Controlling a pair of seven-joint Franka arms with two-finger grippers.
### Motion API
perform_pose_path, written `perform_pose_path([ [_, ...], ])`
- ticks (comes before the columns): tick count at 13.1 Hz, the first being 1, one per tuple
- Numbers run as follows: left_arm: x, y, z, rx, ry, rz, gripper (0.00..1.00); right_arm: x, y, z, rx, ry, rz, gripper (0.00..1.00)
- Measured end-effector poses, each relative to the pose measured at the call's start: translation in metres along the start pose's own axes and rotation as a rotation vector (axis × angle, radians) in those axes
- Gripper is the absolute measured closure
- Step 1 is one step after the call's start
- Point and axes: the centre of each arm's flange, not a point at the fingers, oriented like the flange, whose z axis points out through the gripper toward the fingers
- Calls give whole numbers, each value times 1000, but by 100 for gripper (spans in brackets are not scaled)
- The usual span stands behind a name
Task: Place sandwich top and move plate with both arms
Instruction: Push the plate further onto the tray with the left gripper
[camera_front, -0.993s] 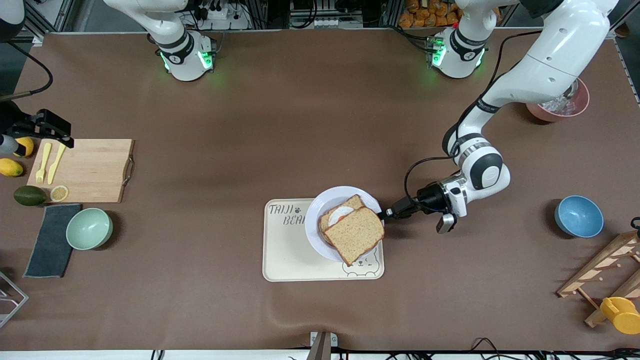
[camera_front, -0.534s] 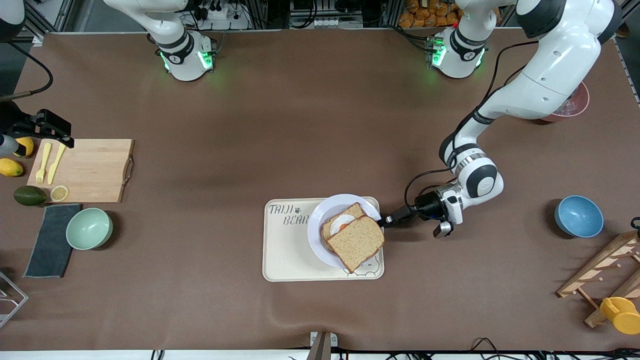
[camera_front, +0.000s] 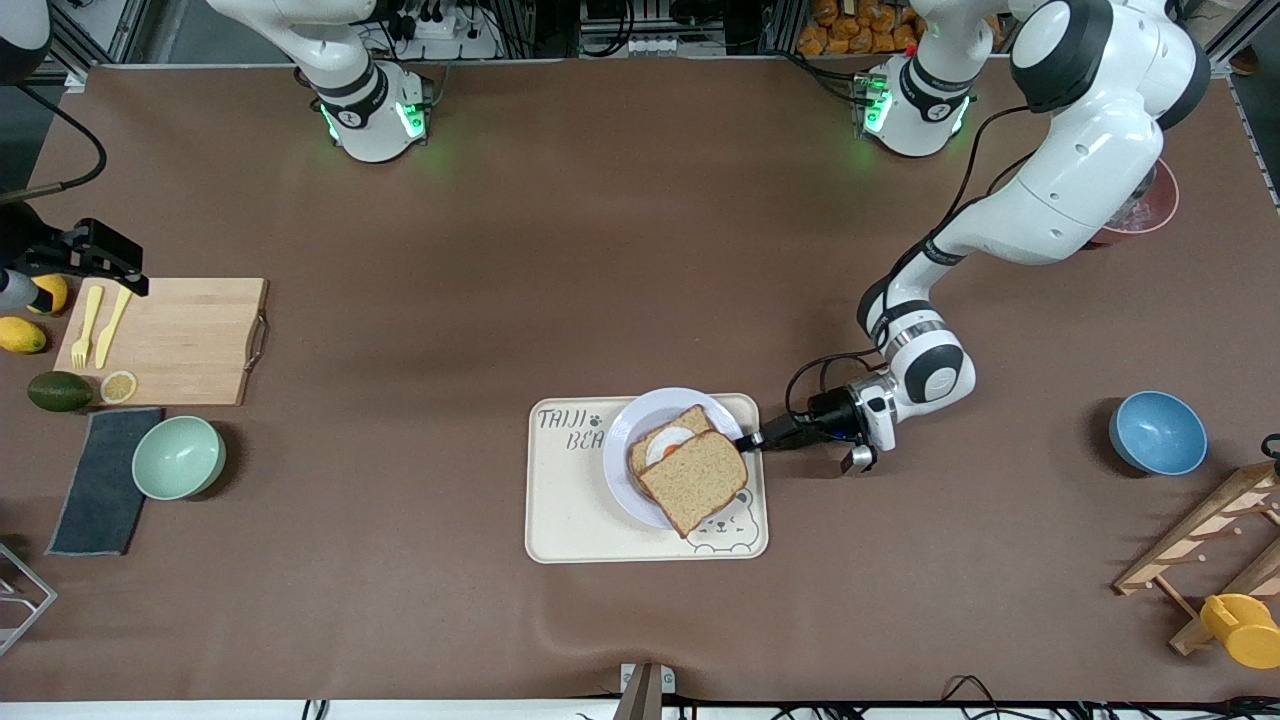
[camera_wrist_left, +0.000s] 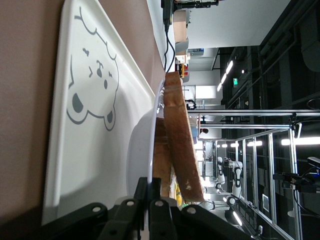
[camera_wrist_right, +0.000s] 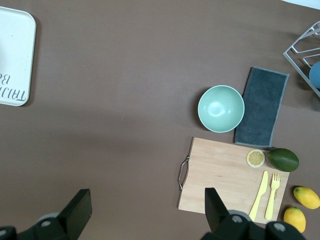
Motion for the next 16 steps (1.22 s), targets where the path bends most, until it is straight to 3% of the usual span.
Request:
perform_pose_path([
  [16, 4, -9, 0, 39, -33, 54, 96, 0, 0, 0, 0, 0, 0, 0],
])
